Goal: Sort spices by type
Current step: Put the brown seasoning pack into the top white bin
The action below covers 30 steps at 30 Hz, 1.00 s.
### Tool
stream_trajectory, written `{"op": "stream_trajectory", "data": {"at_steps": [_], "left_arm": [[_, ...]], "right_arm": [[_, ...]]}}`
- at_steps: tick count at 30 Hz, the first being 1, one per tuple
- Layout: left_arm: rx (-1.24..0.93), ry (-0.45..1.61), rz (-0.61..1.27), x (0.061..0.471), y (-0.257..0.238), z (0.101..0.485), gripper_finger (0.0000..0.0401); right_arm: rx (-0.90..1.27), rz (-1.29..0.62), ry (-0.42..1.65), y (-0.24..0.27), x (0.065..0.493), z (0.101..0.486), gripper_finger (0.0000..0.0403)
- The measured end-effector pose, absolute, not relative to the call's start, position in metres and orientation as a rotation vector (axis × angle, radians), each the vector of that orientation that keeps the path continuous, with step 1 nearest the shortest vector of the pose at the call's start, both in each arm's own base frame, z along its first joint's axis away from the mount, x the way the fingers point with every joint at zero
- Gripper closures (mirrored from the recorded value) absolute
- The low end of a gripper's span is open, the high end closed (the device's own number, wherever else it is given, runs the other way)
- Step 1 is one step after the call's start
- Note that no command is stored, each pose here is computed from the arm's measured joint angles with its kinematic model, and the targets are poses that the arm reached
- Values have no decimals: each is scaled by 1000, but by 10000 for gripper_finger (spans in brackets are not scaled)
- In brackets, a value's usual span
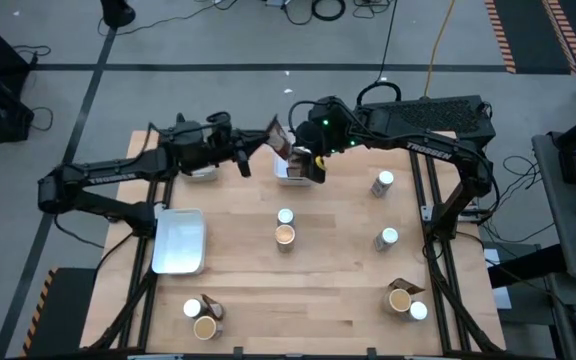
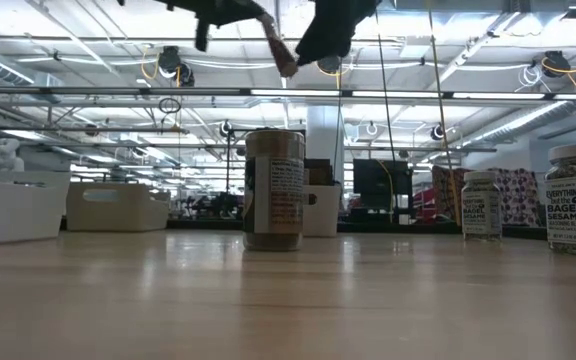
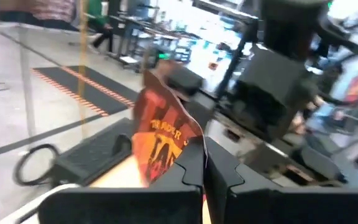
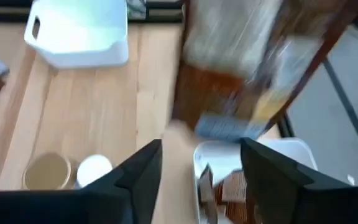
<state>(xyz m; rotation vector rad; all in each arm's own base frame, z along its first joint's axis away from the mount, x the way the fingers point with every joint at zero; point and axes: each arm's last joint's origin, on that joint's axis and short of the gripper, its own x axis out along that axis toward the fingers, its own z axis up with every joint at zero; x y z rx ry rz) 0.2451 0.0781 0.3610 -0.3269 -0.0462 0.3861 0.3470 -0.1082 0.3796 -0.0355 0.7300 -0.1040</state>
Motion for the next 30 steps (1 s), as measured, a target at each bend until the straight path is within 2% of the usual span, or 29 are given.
{"op": "stream_trajectory", "data": {"at_steps": [4,7,10,18,30], "left_arm": [[-349,108,513,226,87,355,401],[-413,294,464,223,92,344,401],[-375,371,443,228,94,338,401],[-212,383,408,239,124,348,401],[-71,431,297,279,196,358,401]], "right_arm": [[-23,-100,782,-107,339,380,170],[-11,-110,799,-109,334,380,166],[-4,-122,804,-112,332,380,169],[22,-116,866,-112,325,378,176],[72,-189,798,-111,280,413,177]]}}
